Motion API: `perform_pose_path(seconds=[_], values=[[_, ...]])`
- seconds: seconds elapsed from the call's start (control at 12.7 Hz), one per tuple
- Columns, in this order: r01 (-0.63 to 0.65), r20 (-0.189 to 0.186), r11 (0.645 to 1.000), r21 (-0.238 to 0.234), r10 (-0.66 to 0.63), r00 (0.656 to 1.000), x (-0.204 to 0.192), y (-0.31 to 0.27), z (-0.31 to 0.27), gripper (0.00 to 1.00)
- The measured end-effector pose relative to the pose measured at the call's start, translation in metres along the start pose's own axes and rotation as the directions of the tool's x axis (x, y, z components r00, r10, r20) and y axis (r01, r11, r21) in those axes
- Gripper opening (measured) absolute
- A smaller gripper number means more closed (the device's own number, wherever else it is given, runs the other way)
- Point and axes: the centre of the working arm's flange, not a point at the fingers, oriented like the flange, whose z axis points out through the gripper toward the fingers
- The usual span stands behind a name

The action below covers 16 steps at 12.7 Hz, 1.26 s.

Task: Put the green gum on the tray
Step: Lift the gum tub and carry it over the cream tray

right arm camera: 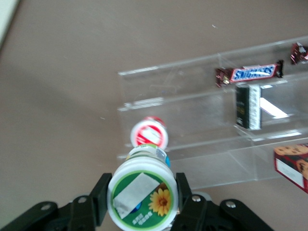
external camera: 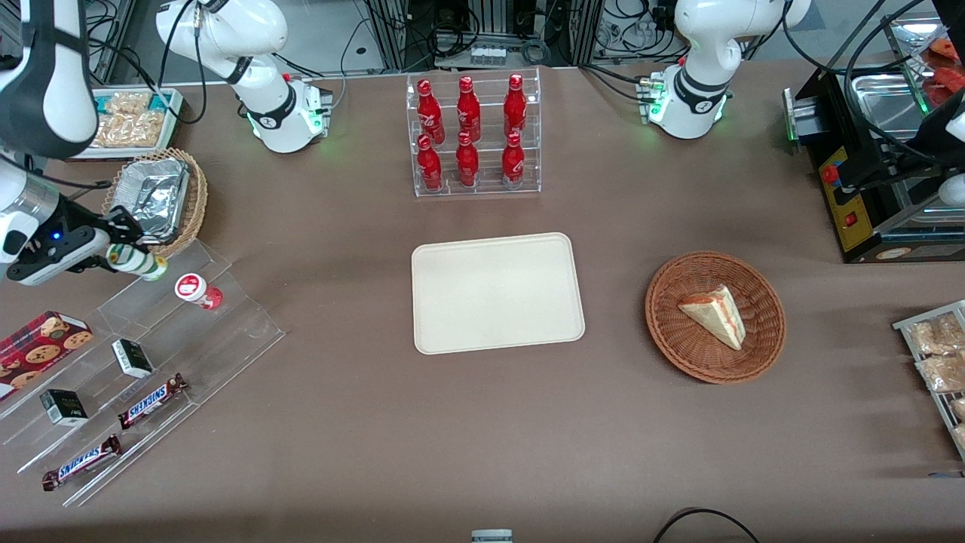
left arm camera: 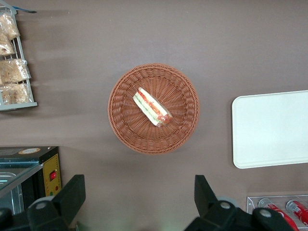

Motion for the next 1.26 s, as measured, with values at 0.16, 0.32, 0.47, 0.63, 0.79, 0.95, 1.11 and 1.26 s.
perform_pose_path(seconds=[0.16, 0.32, 0.47, 0.63, 0.79, 0.95, 1.11, 1.26], values=[[-0.049, 0.018, 0.999, -0.004, 0.049, 0.999, 0.033, -0.043, -0.016, 0.59], [-0.116, 0.020, 0.993, -0.020, 0.116, 0.993, 0.065, -0.090, -0.021, 0.59], [-0.183, 0.019, 0.982, -0.032, 0.184, 0.983, 0.096, -0.143, -0.020, 0.59], [-0.257, 0.017, 0.966, -0.028, 0.257, 0.966, 0.129, -0.197, -0.016, 0.59], [-0.344, 0.026, 0.939, -0.013, 0.344, 0.939, 0.163, -0.246, -0.004, 0.59], [-0.402, 0.051, 0.915, -0.005, 0.402, 0.914, 0.202, -0.300, 0.023, 0.59], [-0.473, 0.047, 0.881, 0.015, 0.472, 0.880, 0.240, -0.349, 0.060, 0.59], [-0.532, 0.024, 0.845, 0.049, 0.531, 0.847, 0.267, -0.378, 0.102, 0.59]])
